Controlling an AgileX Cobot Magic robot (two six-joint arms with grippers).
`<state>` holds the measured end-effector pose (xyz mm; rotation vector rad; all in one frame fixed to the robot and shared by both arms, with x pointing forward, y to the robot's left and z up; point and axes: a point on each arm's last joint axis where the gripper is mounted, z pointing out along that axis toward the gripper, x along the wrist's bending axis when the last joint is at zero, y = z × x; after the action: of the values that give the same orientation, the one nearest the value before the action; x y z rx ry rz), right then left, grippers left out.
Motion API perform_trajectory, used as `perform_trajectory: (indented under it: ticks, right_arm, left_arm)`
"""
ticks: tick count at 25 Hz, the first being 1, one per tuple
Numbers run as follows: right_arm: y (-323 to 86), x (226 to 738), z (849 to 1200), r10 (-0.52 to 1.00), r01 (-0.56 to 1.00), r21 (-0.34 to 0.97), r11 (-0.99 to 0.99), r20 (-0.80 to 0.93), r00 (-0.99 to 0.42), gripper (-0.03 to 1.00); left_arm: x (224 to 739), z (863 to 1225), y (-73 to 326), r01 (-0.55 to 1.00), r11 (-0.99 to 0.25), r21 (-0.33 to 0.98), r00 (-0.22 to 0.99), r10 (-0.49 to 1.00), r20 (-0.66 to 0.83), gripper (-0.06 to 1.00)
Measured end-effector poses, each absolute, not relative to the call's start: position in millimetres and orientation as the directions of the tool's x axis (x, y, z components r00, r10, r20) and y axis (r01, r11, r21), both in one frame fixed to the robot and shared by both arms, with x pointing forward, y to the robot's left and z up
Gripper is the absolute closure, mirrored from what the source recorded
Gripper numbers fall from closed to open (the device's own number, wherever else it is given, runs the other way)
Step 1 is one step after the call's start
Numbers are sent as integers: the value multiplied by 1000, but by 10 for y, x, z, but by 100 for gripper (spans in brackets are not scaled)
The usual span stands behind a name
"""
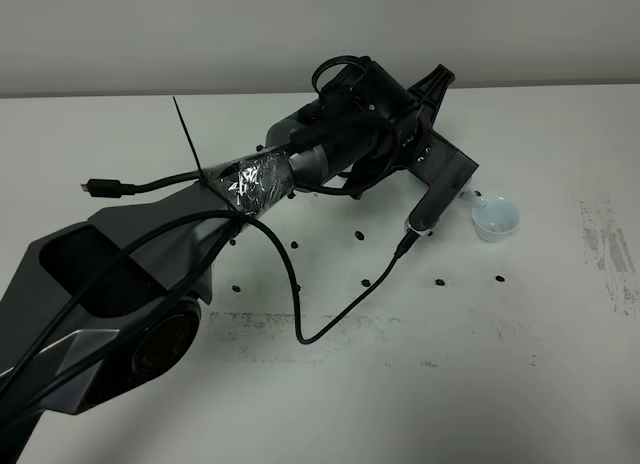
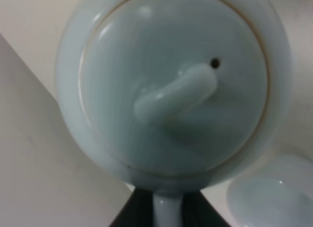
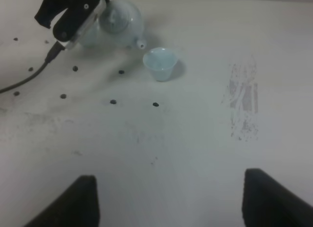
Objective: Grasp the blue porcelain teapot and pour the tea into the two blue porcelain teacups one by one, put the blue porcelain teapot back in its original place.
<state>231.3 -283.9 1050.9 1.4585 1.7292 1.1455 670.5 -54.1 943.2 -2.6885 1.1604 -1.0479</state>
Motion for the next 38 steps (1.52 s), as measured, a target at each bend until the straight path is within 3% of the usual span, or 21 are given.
perform_trajectory:
  ticks: [38]
  right_arm:
    - [-2839, 2313, 10509, 972, 457, 889, 25, 85, -219, 38]
  left_arm:
    - [6670, 9480, -641, -612, -717, -334, 442, -661, 607, 90]
